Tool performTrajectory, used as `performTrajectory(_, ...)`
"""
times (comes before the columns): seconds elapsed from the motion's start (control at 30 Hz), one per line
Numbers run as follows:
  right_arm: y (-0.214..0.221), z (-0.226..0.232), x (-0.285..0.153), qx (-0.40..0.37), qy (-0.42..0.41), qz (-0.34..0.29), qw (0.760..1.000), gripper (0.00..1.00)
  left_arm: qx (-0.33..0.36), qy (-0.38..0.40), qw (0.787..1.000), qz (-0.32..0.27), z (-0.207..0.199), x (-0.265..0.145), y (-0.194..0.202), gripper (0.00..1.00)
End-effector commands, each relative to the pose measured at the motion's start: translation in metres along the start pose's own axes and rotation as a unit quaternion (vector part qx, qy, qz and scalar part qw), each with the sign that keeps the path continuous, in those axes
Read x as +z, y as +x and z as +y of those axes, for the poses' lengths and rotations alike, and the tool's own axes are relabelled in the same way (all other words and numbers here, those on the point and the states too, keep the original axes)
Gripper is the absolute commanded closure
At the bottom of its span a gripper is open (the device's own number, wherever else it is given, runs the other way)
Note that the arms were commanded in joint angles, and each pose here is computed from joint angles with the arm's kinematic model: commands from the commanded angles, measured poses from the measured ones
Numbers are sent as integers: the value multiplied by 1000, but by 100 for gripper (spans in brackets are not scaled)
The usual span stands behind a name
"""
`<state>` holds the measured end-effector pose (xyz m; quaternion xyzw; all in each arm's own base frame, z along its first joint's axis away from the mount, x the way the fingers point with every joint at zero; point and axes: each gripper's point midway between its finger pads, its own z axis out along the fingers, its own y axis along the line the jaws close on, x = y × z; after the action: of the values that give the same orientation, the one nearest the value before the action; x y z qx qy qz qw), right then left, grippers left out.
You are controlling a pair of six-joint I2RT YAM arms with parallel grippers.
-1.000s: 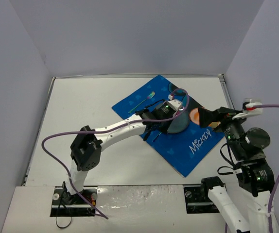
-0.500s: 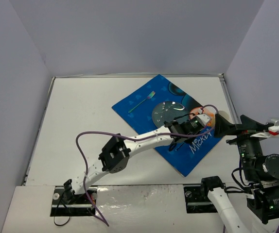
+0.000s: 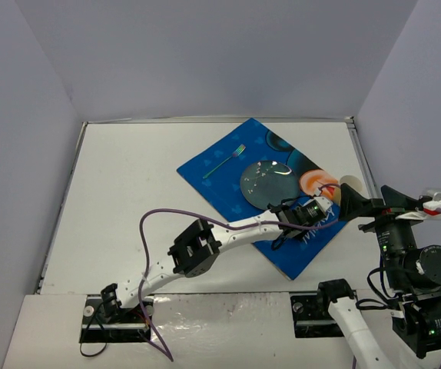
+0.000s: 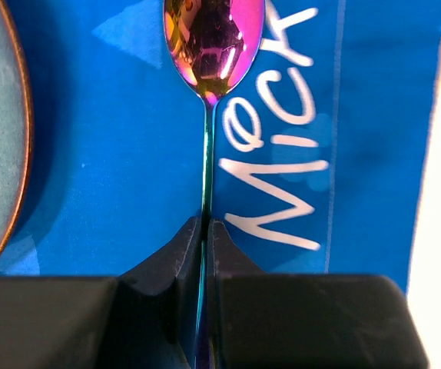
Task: Set the dinner table for one person
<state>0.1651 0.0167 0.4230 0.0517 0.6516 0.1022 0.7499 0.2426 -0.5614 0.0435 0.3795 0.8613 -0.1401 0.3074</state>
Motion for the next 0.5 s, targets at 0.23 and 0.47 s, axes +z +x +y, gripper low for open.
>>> performTrajectory(0.23,-8,0,4,-11,-2,-17,1000,0,-49,1,997,-57,-4,-19,-44,100)
performTrajectory(0.47,-2,1,5,-9,-5,-12,1000,0,-61,-1,996,-61,-3,-17,-46,100)
